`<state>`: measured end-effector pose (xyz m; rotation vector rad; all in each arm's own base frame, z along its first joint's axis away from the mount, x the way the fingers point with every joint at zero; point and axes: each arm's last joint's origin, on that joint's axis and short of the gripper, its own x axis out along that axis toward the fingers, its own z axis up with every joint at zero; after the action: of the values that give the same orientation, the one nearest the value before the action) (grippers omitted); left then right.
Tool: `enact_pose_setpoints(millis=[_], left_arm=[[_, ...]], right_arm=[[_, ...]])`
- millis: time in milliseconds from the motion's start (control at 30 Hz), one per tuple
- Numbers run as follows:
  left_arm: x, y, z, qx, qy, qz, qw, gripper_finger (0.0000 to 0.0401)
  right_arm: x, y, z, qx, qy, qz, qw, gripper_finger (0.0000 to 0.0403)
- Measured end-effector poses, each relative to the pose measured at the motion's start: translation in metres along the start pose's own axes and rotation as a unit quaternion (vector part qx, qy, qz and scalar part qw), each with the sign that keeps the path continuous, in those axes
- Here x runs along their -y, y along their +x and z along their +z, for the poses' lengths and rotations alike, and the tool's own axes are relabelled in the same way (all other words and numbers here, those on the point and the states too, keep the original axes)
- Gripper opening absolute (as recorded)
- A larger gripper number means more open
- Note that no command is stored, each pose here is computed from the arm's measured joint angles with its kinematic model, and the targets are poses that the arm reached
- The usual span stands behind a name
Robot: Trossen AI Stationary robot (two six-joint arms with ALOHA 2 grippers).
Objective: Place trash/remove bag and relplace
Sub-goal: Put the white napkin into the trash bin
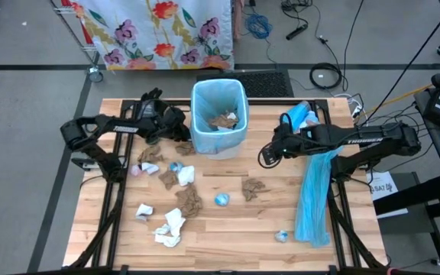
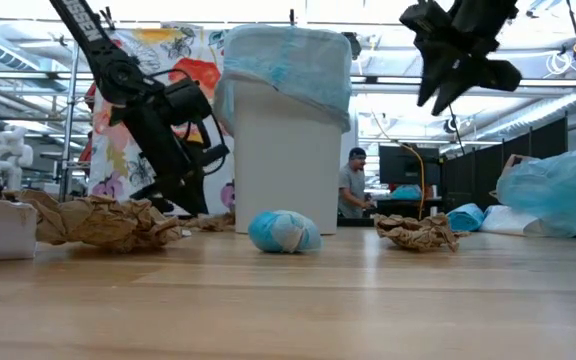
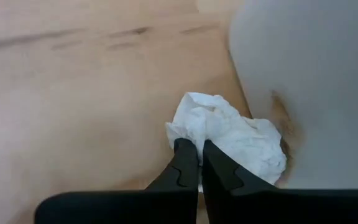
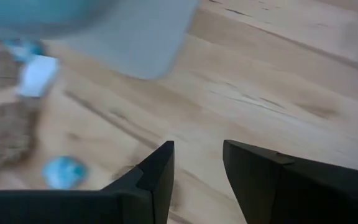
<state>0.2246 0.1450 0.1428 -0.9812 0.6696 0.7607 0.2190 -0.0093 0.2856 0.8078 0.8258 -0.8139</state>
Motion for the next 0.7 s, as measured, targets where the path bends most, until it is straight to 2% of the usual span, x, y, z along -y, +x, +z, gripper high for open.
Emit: enact_pose_setpoints(millis=[200, 333, 467, 700], left_arm=[[0.014, -0.035, -0.005, 0.015, 0.023, -0.024, 0.999, 0.0003], [0.015, -0.065, -0.014, 0.027, 0.03, 0.007, 0.999, 0.0002], [0.014, -0.094, -0.025, 0.037, 0.015, 0.027, 0.999, 0.0001], [0.023, -0.141, -0.032, 0.104, -0.019, -0.029, 0.994, 0.0001]], right_arm=[[0.009, 0.011, -0.008, -0.015, -0.011, -0.044, 0.999, 0.013], [0.018, 0.031, -0.021, -0.032, -0.005, -0.049, 0.998, 0.013], [0.025, 0.051, -0.033, -0.06, 0.012, -0.028, 0.998, 0.013], [0.031, 0.068, -0.044, -0.064, 0.015, -0.004, 0.998, 0.013]])
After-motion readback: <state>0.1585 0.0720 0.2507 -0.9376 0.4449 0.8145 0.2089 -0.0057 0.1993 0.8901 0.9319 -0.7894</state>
